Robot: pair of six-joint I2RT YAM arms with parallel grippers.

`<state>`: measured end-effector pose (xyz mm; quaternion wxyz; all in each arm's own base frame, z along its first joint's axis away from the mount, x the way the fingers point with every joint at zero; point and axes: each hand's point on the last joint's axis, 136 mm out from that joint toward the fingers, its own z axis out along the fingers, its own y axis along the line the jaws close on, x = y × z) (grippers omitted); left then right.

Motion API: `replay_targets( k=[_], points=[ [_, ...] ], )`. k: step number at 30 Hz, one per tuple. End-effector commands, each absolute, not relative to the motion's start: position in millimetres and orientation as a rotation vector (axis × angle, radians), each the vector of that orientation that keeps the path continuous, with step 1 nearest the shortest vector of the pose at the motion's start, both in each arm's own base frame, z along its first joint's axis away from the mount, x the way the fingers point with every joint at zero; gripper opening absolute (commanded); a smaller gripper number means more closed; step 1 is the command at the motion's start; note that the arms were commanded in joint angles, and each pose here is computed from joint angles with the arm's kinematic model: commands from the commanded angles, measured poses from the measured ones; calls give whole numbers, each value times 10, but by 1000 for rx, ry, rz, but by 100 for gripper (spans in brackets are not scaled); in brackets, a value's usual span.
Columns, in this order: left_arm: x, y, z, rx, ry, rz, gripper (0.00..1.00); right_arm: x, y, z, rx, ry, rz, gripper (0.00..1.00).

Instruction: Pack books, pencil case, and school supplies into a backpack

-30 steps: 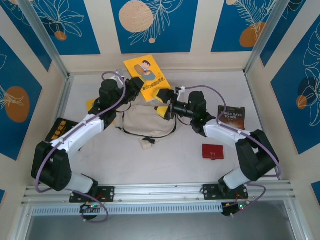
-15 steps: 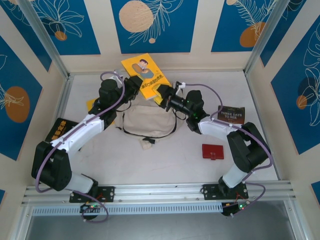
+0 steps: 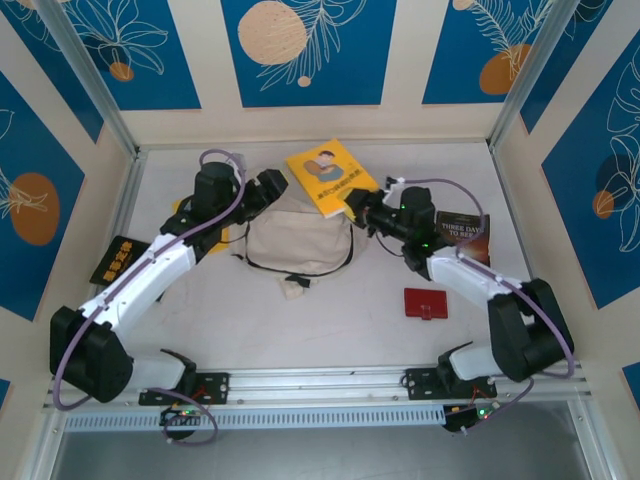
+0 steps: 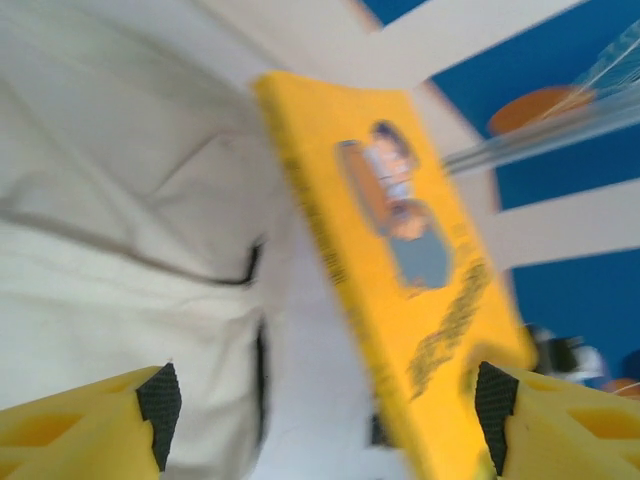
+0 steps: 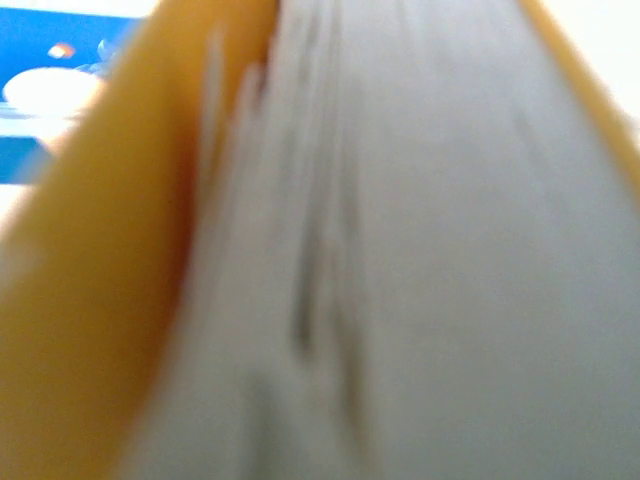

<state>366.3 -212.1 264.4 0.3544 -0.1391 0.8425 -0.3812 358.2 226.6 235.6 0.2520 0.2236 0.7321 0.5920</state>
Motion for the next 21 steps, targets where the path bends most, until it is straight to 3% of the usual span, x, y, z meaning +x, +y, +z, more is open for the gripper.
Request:
replay_targets(
  k=[1, 8, 21],
  points=[
    [3315, -2049, 2102, -63, 2479, -725, 80, 3434, 1963, 2413, 457, 2017, 1377, 8],
    [3100, -2134, 1659, 338, 2695, -352, 75, 3160, 1395, 2239, 486, 2095, 1103, 8],
    [2809, -2648, 859, 959, 2894, -182, 72, 3037, 1156, 2103, 566, 2123, 1065, 8]
  ],
)
